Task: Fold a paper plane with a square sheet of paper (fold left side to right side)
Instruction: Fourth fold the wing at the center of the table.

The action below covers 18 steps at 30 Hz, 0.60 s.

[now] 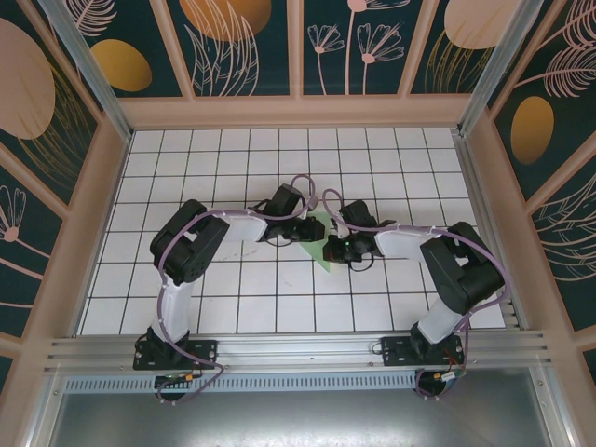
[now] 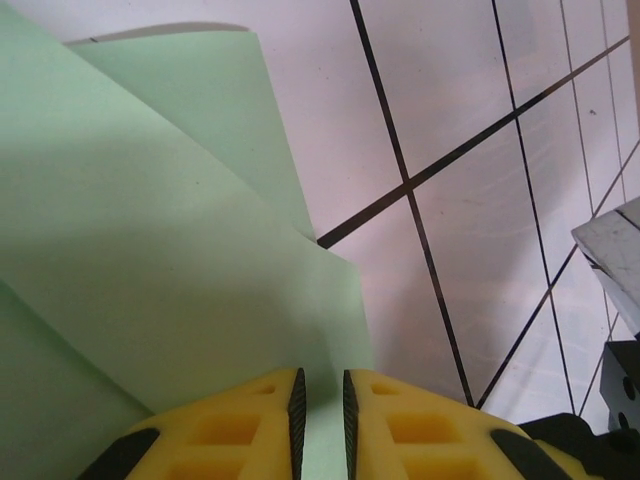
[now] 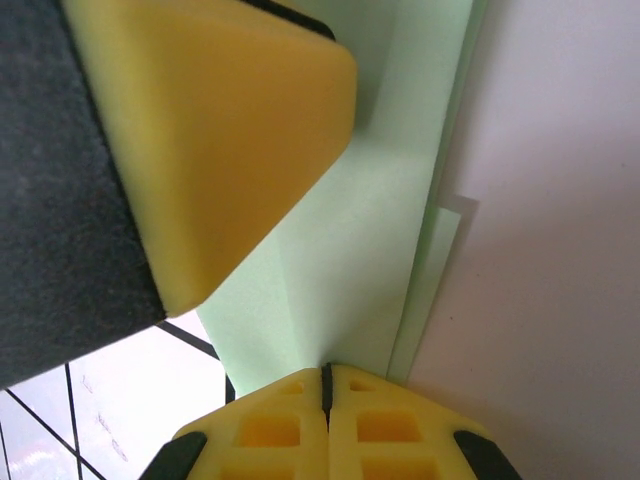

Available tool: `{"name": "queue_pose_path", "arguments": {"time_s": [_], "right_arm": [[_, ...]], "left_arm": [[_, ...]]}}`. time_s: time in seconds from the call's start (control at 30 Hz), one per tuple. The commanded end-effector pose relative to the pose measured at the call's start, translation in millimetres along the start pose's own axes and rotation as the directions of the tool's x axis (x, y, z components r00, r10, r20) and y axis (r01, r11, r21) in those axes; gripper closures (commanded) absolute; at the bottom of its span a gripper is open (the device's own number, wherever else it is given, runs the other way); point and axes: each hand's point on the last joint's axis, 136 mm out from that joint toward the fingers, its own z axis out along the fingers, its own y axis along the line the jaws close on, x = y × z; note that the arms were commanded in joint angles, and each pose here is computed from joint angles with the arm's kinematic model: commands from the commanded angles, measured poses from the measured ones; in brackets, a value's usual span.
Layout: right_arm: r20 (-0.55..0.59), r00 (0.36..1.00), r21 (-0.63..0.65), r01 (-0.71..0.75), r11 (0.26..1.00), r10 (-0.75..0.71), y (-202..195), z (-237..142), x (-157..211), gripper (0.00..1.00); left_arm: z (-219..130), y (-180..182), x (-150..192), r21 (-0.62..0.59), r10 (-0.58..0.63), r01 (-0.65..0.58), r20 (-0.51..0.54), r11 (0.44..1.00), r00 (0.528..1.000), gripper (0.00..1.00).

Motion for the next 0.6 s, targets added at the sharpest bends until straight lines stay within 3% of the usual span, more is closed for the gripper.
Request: {"name": "queue_pose_path", "arguments": {"time_s": [0.0,0.57], "right_arm": [[-0.178,0.982,0.192,-0.026,0.981,0.061,-47.4,10.8,55.6,1.0],[-0.195,0.979,0.201,-0.028,0.979,0.068,-50.8,10.8,61.4,1.0]], "left_arm": [[8.1,43.0,6.6,-0.156,-0.005,0.002,-0.019,0.988,1.0,0.78],[1.3,49.4,-42.9,-0.112,0.027,-0.023,0.035,0.993,0.999,0.76]]}}
